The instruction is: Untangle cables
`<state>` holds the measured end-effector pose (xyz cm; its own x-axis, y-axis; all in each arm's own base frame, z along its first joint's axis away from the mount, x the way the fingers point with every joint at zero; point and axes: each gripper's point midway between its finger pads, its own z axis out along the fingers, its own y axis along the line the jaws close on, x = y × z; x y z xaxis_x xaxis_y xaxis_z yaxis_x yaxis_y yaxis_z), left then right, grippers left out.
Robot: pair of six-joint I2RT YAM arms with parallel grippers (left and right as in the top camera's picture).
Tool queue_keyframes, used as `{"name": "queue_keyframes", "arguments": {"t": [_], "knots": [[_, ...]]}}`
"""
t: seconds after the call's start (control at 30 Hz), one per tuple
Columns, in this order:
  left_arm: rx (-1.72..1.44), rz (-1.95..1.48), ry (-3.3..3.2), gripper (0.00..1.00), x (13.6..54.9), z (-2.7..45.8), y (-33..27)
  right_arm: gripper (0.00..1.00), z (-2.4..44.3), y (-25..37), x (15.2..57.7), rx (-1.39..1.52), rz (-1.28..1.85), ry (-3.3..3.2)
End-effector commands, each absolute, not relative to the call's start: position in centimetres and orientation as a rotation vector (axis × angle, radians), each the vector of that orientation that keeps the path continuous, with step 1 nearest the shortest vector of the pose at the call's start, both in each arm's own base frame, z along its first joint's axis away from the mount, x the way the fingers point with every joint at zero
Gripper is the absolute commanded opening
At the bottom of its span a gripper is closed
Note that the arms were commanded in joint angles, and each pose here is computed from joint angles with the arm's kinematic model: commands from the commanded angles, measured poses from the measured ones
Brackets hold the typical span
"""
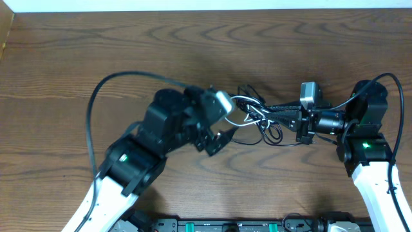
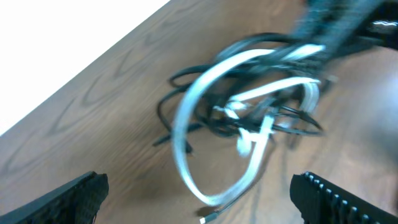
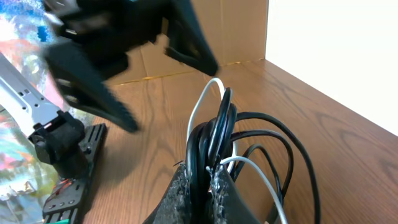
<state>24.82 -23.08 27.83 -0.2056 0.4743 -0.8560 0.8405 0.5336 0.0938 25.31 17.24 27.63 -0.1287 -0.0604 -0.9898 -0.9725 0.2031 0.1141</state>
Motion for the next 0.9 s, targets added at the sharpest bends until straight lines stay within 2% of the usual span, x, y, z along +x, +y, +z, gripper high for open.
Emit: {"name": "queue_keyframes", "arguments": {"t": [0.0, 0.43, 0.73, 0.77, 0.87], "knots": [[1.244, -0.525, 1.671, 0.98, 22.1, 30.4, -23.3, 0.01, 28.6, 17.2, 24.9, -1.079, 1.112, 1.396], [1.352, -0.464, 1.619, 0.98, 22.5, 29.3, -23.7, 0.01, 29.7, 17.5, 21.9, -1.225, 1.198, 1.194], [1.413, -0.631, 1.543, 1.00, 21.6, 29.3, -26.0, 0.01, 29.7, 18.0, 21.5, -1.255, 1.191, 1.161], [1.419, -0.648, 1.538, 0.94, 21.5, 29.3, -26.1, 0.01, 29.7, 18.0, 21.5, -1.255, 1.191, 1.161], [1.441, -0.710, 1.514, 0.63, 20.7, 29.4, -26.6, 0.01, 29.6, 18.0, 21.7, -1.248, 1.180, 1.172]]}}
